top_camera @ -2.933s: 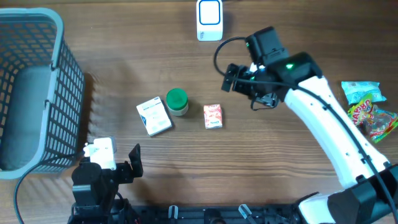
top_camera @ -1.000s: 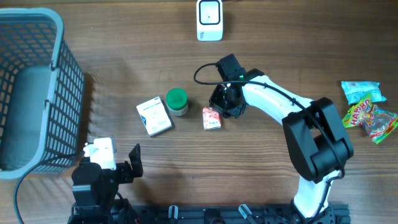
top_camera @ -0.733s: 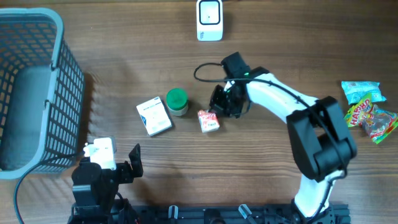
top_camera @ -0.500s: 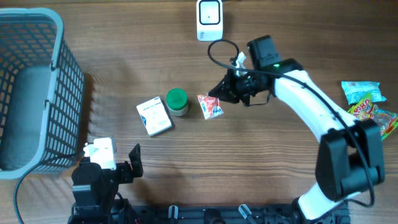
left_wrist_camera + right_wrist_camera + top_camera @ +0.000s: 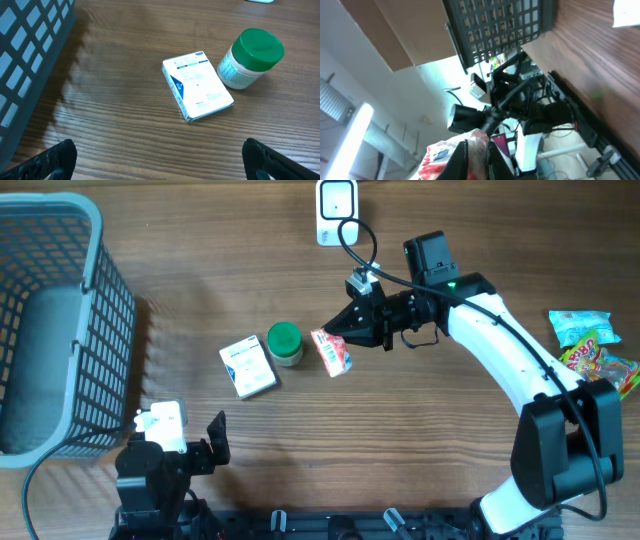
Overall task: Scan the item barcode
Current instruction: 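Lift the snack pack up to the white scanner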
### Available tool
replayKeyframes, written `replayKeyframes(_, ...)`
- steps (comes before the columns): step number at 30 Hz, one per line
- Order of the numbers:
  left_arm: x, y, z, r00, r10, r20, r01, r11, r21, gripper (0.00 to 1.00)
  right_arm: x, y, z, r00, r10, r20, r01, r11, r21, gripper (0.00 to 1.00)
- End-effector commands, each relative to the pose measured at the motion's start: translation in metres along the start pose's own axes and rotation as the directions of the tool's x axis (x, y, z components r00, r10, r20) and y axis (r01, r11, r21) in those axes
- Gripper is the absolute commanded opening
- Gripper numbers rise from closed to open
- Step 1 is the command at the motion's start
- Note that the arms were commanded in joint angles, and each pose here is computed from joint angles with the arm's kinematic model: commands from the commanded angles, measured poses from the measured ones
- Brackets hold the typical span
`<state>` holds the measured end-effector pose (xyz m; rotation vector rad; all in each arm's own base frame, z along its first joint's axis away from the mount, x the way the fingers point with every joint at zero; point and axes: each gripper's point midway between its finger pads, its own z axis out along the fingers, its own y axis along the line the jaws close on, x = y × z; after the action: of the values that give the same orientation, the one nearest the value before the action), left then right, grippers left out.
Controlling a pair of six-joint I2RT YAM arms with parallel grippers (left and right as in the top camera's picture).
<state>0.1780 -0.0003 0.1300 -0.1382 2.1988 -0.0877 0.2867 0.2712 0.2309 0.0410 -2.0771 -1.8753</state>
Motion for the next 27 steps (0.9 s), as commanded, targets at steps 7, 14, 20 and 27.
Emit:
replayKeyframes(7,0.001,-0.001,0.001,1.0,0.002,0.001,-0.002,1.0,0.008,1.0,-0.008,0.034,0.001,0.97,-0.242,0.031,0.242,0.97,0.005,0.05)
replayKeyframes(14,0.001,-0.001,0.001,1.0,0.002,0.001,-0.002,1.0,0.008,1.0,-0.062,0.138,-0.02,0.221,-0.931,0.29,0.894,0.312,0.32,0.05)
replayKeyframes(20,0.001,-0.001,0.001,1.0,0.002,0.001,-0.002,1.0,0.008,1.0,-0.152,0.128,-0.087,-0.149,-0.979,0.14,0.45,0.059,0.891,0.05)
replayKeyframes(27,0.001,-0.001,0.001,1.0,0.002,0.001,-0.002,1.0,0.008,1.0,-0.183,0.13,-0.106,-0.302,-0.942,-0.147,0.109,-0.187,0.976,0.05)
